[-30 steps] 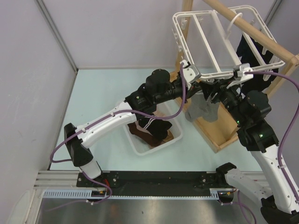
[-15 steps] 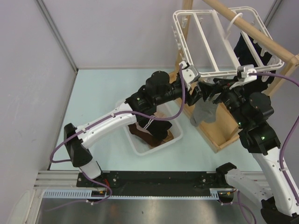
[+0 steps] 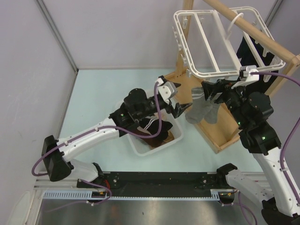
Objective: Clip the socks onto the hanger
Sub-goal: Open the clamp at the hanger.
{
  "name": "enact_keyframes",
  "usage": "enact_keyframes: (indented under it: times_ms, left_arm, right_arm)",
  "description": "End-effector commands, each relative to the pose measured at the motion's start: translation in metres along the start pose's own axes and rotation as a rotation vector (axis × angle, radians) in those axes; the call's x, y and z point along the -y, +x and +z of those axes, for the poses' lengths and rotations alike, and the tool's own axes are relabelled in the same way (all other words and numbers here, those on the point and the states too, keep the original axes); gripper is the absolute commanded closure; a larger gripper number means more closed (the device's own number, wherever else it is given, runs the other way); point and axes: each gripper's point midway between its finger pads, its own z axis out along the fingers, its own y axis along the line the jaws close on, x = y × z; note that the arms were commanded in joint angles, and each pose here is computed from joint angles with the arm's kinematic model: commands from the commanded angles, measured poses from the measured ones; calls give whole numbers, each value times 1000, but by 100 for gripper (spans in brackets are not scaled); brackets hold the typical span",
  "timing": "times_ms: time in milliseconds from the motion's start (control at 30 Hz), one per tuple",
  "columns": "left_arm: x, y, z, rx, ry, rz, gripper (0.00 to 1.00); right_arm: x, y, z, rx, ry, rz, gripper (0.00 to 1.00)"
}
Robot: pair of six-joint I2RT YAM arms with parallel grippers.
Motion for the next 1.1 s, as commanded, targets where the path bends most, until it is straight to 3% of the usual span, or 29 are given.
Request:
enact_keyframes:
  times_ms: [0,333,633,933,1067]
  left_arm:
    - [-29,-42,-11,175,-52,29,6]
    - [-55,-51,15,243,-71,27,7]
    - [-52,-54,34,269,-20,39,11]
    - [-52,-66,45,303,1,31,29]
    - [-50,-66,47,301,13,22,43]
  right_arm:
    - [5,-11,-3,35,29,18,25]
    - [6,-12,-5,39,32,13,25]
    - [7,-13,-6,44,32,5,25]
    - [7,-15,-7,47,30,4,25]
    - [8,-15,-8,47,31,2,25]
